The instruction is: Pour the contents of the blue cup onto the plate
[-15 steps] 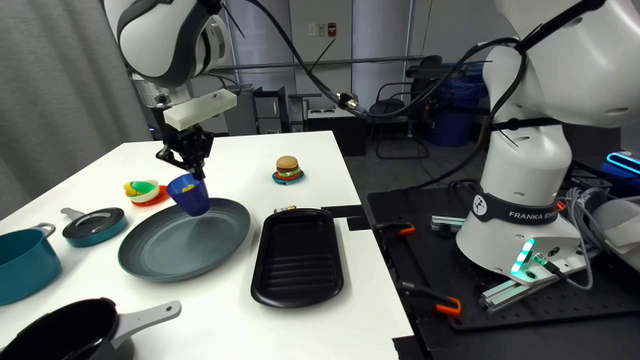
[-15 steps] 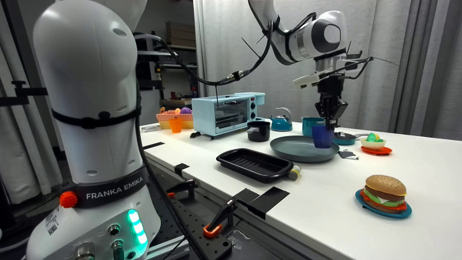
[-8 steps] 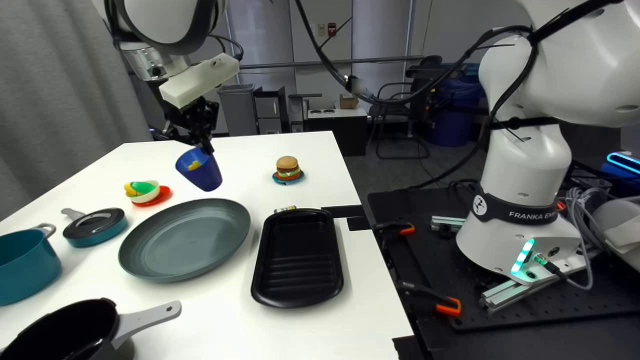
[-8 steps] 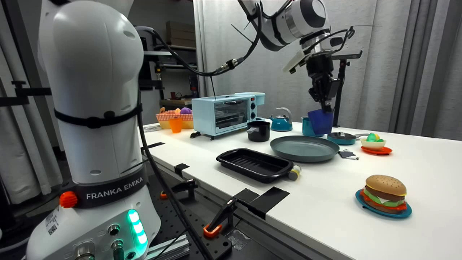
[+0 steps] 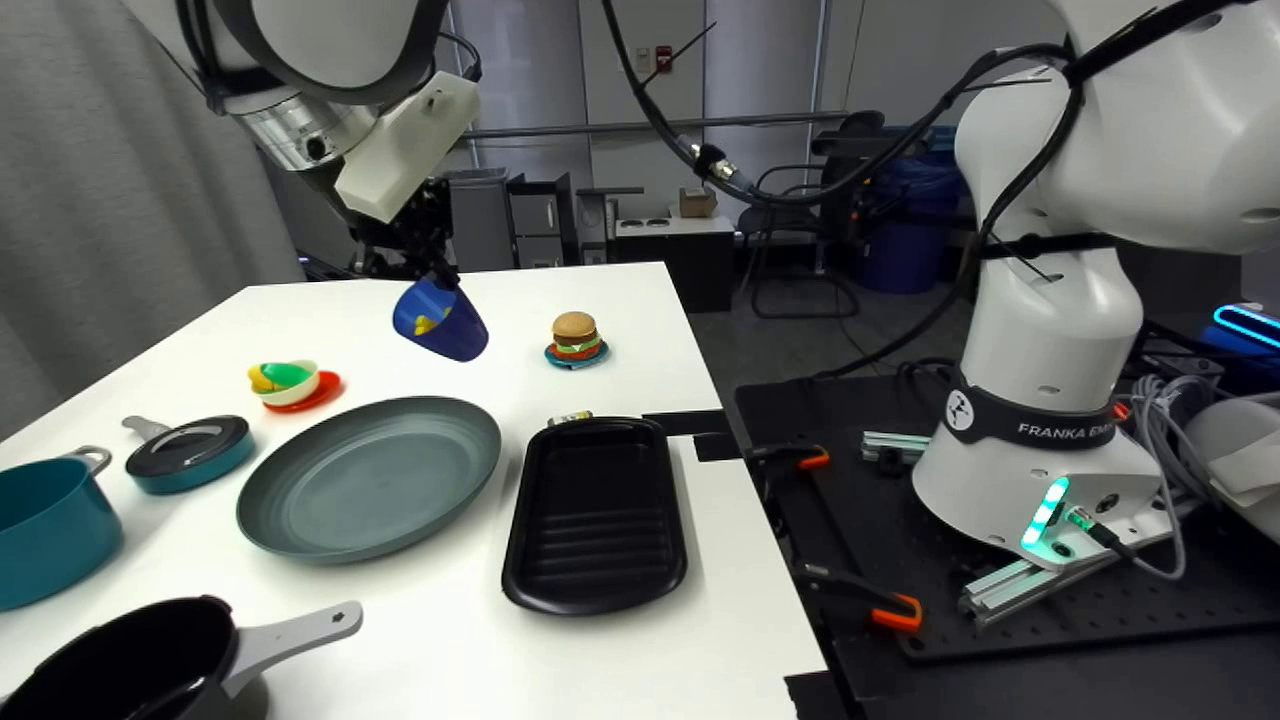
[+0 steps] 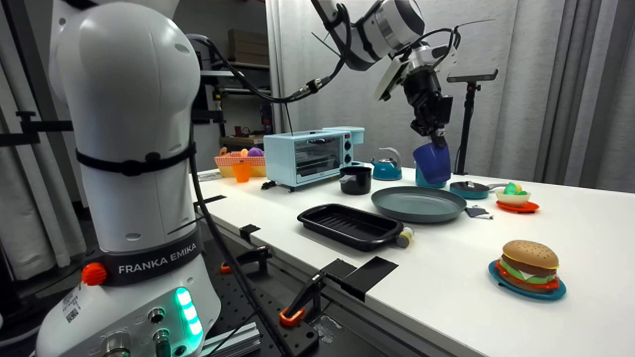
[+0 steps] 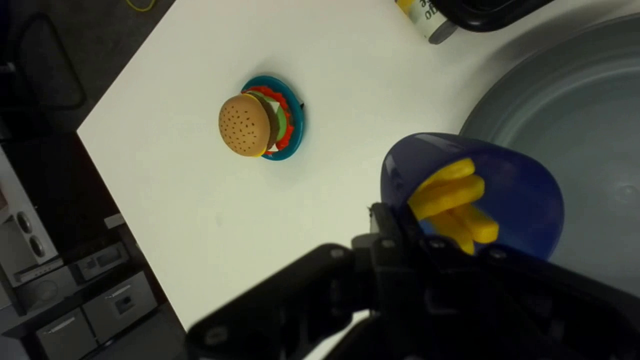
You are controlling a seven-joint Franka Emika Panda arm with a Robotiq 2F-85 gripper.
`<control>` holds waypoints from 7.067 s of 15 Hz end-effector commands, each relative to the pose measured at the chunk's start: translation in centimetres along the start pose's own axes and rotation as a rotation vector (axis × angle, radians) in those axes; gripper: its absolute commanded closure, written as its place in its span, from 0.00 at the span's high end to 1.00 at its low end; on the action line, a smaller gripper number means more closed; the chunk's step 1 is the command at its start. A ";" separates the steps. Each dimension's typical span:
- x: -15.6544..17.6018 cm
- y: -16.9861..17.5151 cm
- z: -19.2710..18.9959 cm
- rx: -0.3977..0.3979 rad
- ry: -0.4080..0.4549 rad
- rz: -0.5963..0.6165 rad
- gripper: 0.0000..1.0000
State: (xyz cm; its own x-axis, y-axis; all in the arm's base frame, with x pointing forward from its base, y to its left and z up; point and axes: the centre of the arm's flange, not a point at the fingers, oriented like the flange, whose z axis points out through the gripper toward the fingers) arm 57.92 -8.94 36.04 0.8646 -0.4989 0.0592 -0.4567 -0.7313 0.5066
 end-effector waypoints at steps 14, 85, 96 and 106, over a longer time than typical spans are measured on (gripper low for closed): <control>6.0 -5.4 0.4 -0.362 0.111 -0.246 0.01; 4.5 -14.8 -3.0 -1.244 -0.079 -0.423 0.01; 4.6 -11.3 -4.9 -0.989 -0.120 -0.289 0.01; 2.3 -4.6 -10.2 -0.597 -0.132 -0.043 0.01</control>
State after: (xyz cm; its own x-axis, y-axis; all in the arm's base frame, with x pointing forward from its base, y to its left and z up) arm 66.83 -1.19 40.38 0.8513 -0.5137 -0.1071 -0.0734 -0.3187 0.9450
